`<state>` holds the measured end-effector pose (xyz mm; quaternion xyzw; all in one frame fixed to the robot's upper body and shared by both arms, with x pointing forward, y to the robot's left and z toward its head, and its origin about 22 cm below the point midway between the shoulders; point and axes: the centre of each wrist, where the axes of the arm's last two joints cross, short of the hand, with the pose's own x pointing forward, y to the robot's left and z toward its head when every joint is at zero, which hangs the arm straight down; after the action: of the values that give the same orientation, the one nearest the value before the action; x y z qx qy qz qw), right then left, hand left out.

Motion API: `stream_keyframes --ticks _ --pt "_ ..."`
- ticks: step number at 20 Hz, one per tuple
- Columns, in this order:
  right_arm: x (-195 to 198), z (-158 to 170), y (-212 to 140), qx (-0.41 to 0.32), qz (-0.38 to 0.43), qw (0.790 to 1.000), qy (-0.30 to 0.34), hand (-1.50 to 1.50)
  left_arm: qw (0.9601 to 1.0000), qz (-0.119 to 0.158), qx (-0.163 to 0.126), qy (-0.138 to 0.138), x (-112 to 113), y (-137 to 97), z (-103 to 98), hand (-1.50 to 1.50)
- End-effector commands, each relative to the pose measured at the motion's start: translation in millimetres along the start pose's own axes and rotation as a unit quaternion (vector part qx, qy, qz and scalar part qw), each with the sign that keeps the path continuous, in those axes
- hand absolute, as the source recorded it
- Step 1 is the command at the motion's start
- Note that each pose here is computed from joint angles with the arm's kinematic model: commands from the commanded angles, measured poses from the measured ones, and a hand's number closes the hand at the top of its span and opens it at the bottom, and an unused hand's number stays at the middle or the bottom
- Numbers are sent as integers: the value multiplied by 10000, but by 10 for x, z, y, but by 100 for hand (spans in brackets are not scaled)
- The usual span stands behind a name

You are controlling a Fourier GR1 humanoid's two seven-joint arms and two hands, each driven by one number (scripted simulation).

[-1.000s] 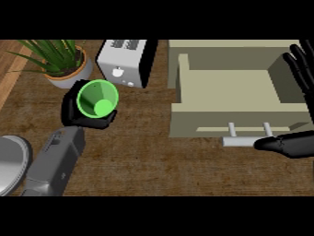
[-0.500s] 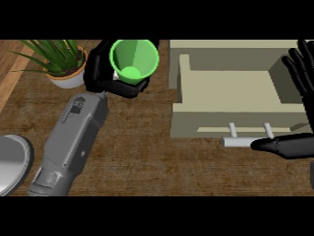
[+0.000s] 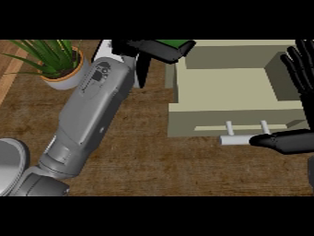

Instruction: Pick up the cup, place it into the drawer and close the drawer

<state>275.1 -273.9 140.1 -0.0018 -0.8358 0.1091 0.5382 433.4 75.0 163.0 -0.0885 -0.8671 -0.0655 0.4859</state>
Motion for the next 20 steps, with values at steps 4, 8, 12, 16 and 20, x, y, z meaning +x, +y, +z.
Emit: stream_keyframes --ticks 4,8,12,16,20 --pt "28 78 -32 124 -196 9997 -119 -150 9948 -457 144 898 59 -327 -252 150" --pt "149 -88 -27 156 -126 9996 -196 -150 9887 -908 18 1189 -56 -384 -229 150" --pt "38 -203 118 235 -239 9990 -288 -150 9804 -1090 -217 1624 -175 -400 -155 150" --pt "115 -239 69 438 -276 9980 -360 -150 9693 -1347 -661 1949 -351 -338 -26 150" --pt "122 -265 285 694 -333 9963 -375 -150 9642 -1428 -725 2114 -443 -322 67 150"
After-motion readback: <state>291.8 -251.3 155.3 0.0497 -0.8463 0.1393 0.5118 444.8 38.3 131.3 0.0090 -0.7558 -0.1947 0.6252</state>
